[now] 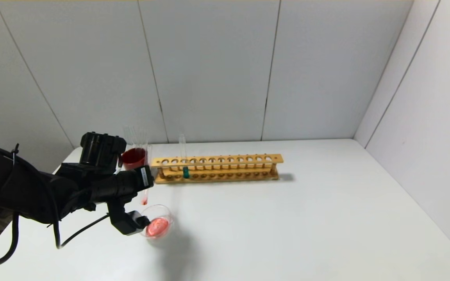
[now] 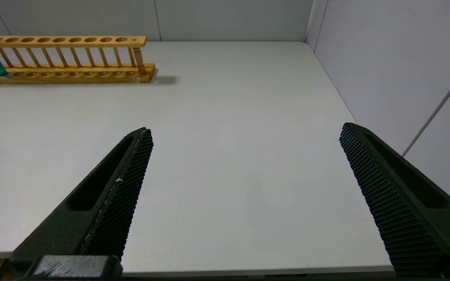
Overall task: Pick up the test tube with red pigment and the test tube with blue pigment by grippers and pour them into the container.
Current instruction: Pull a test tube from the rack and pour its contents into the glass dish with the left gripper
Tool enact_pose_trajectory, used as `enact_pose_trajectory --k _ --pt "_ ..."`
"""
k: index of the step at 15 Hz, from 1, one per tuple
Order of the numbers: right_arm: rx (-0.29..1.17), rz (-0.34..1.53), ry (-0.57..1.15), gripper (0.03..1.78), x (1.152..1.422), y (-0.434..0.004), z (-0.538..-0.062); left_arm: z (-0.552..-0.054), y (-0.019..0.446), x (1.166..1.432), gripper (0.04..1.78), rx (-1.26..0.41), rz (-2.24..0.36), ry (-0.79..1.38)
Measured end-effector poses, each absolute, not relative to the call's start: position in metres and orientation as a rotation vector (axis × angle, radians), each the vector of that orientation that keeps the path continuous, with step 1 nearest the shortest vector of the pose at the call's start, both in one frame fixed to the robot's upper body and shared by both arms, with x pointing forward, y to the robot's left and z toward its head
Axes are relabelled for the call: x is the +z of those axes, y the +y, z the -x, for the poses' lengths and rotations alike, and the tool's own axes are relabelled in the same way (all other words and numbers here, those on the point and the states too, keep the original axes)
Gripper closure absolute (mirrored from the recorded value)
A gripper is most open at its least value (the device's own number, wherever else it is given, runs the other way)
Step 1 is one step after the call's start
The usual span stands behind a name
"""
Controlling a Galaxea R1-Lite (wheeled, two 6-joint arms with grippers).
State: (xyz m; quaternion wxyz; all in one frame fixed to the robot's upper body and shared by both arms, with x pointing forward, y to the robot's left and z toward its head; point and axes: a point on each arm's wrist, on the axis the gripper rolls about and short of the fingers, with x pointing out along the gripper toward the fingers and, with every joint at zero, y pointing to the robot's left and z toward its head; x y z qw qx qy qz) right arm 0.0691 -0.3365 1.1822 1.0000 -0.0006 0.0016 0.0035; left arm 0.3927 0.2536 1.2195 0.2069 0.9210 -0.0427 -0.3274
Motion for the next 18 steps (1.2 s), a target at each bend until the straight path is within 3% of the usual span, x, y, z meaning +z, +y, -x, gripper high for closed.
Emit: enact_pose_trajectory --k 18 --pt "0.007 0.001 0.003 0.06 1.182 -0.336 -0.069 -0.384 0.237 1.232 1.5 -0.876 -2.662 -0.252"
